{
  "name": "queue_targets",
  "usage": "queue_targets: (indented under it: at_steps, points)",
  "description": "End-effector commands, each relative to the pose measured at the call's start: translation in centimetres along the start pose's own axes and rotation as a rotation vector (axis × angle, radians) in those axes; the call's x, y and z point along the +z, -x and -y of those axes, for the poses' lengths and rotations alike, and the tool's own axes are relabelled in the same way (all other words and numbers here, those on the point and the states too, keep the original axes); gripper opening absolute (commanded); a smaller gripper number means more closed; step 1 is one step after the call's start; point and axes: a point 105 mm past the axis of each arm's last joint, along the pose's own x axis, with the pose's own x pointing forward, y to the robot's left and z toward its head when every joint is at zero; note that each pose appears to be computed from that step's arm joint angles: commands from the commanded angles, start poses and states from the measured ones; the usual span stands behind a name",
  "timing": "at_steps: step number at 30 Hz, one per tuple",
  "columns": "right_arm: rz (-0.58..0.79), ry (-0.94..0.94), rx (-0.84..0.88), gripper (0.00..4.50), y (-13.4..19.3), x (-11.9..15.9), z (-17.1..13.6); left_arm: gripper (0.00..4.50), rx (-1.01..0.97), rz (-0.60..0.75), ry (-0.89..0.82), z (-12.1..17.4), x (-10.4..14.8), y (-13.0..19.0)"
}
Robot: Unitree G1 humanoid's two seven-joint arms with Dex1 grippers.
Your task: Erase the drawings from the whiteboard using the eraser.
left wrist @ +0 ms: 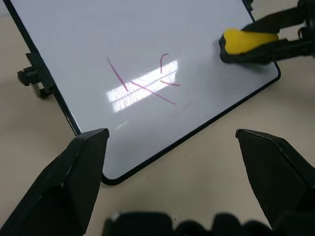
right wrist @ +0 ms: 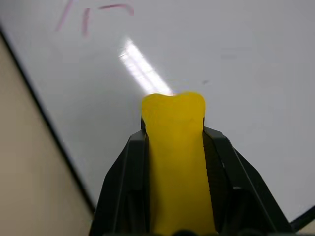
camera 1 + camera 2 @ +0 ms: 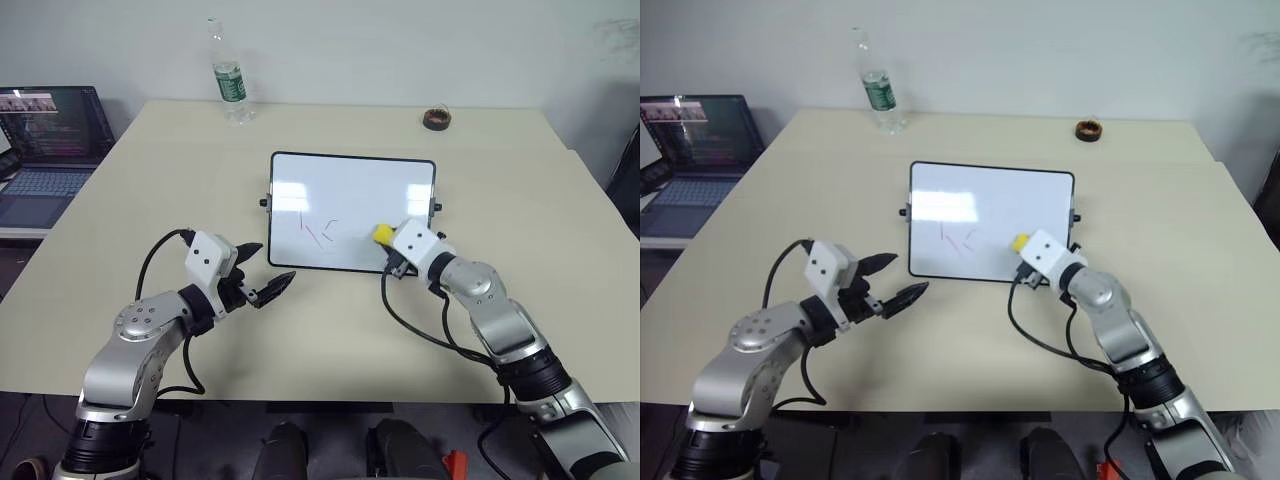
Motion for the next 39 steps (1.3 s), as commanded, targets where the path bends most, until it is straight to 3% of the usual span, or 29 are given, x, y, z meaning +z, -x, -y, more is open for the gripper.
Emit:
queue_targets:
  at_steps: [1, 4, 8, 14, 18, 24, 30, 33, 39]
  points:
    - [-0.046, -0.013, -0.093, 1.10, -0.2, -0.8, 1.5, 4.50, -0.004, 0.029, -0.037, 0.2, 0.8, 0.1]
    - [0.020, -0.037, -0.219, 1.10, -0.3, 0.8, 3.8, 4.50, -0.008, 0.029, -0.037, 0.4, 0.9, -0.1]
    - [0.061, -0.060, -0.266, 1.10, -0.6, 1.9, 4.7, 4.50, -0.011, 0.031, -0.038, 0.6, 1.1, -0.2]
    - [0.019, -0.058, -0.146, 1.10, -1.6, 1.1, 2.5, 4.50, -0.013, 0.035, -0.038, 1.0, 1.5, -0.6]
    - [0.026, -0.042, 0.019, 1.10, -1.5, 1.3, -0.6, 4.50, -0.008, 0.028, -0.035, 0.9, 1.4, -0.3]
    - [0.073, -0.054, -0.120, 1.10, -1.1, 2.3, 1.8, 4.50, -0.001, 0.028, -0.032, 0.7, 1.2, -0.2]
    - [0.205, -0.215, -0.149, 1.10, 0.9, 4.3, 3.5, 4.50, 0.126, 0.065, -0.067, -1.4, 1.8, 0.1]
    - [0.304, -0.291, -0.081, 1.10, 2.7, 5.9, 3.0, 4.50, 0.189, 0.088, -0.081, -2.6, 2.4, 0.2]
    - [0.381, -0.331, 0.070, 1.10, 5.9, 6.8, 0.7, 4.50, 0.234, 0.063, -0.105, -3.5, 1.3, 1.6]
